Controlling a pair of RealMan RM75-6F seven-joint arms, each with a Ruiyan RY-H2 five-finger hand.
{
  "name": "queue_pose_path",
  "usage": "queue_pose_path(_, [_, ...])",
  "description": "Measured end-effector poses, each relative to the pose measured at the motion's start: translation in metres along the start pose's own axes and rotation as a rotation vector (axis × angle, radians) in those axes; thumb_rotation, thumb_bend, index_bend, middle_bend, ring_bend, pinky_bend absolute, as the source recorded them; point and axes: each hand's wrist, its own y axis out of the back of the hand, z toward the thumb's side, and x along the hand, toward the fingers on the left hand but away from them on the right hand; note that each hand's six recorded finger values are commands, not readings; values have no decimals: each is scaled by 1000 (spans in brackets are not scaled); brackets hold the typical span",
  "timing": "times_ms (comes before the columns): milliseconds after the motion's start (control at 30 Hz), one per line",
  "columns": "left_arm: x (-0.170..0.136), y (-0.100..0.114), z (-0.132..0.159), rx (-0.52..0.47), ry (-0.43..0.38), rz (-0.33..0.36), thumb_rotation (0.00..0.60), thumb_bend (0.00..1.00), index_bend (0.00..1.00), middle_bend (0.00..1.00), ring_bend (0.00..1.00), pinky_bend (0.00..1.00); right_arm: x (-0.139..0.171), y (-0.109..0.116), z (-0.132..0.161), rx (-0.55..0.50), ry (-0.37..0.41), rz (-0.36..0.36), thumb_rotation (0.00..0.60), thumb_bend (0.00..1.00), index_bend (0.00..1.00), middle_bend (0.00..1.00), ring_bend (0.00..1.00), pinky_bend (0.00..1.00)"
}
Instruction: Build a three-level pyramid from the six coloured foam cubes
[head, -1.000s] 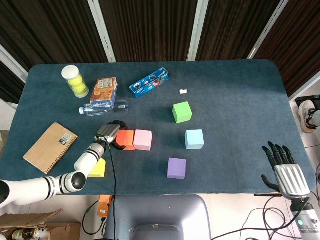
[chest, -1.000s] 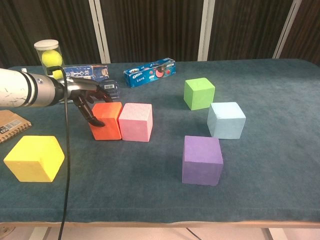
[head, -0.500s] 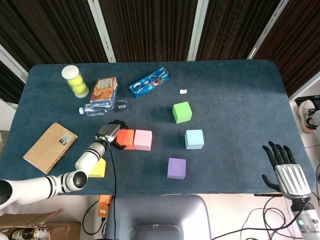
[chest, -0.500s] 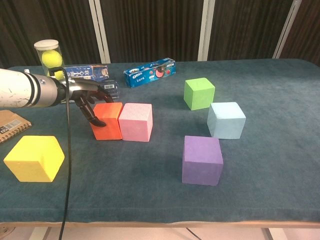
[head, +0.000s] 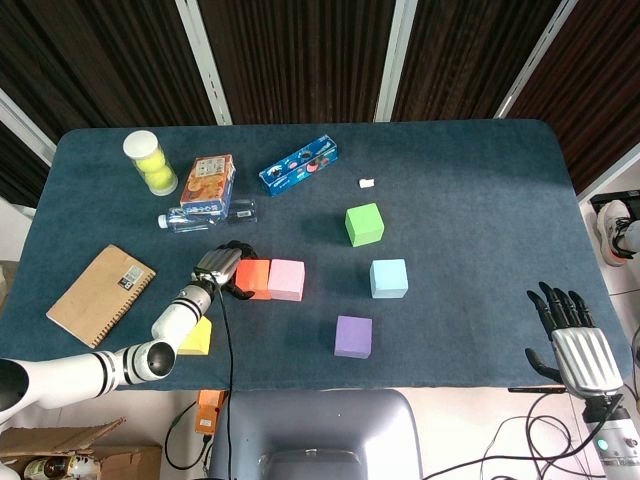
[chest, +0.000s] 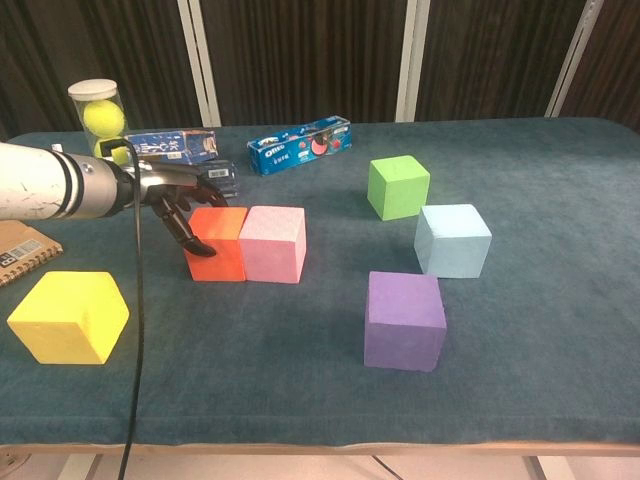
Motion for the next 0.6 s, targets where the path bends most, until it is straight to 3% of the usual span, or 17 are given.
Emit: queue_pose_path(600, [0, 0, 2, 13, -11, -4, 600, 121, 222, 151, 47, 123, 0, 1, -1, -3, -2, -2, 600, 241, 0, 0, 0, 0])
